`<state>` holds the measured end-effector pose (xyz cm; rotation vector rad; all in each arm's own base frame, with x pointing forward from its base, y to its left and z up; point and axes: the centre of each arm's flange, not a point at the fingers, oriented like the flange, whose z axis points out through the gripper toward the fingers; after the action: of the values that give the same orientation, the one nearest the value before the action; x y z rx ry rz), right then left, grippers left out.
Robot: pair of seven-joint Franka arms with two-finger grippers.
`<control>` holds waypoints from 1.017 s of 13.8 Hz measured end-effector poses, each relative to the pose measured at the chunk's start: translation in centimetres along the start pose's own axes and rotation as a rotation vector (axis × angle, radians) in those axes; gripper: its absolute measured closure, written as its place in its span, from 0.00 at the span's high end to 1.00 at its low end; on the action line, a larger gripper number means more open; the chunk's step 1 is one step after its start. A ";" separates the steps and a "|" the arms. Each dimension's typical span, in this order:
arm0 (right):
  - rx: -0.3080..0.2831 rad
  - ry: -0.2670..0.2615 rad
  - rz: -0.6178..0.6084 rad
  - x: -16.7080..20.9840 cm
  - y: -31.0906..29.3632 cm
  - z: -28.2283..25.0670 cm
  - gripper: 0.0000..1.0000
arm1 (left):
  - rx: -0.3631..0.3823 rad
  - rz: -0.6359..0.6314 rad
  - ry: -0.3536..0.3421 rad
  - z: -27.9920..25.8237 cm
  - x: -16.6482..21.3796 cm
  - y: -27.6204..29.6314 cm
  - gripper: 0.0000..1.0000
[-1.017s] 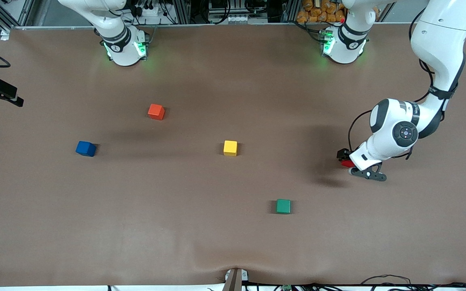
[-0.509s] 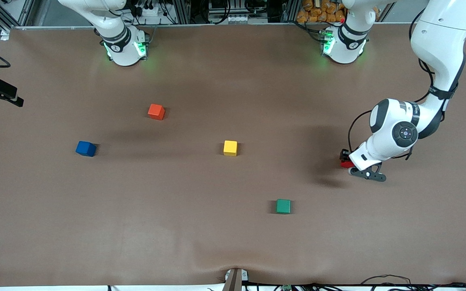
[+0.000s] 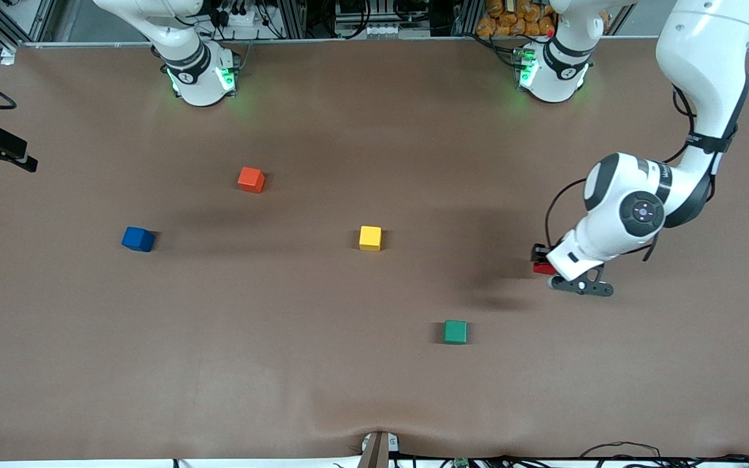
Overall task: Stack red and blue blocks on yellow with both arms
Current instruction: 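Carry the red cube with the left gripper above the yellow cube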
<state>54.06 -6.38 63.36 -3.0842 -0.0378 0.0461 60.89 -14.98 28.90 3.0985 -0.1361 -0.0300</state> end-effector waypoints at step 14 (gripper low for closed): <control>-0.052 -0.024 0.004 0.4 0.7 0.8 1.00 | -0.078 -0.217 0.016 -4.3 -1.5 26.8 0.56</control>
<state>54.43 -7.01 62.50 -3.1362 -0.0350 0.0835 57.11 -41.32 34.30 3.0192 0.1968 -0.0163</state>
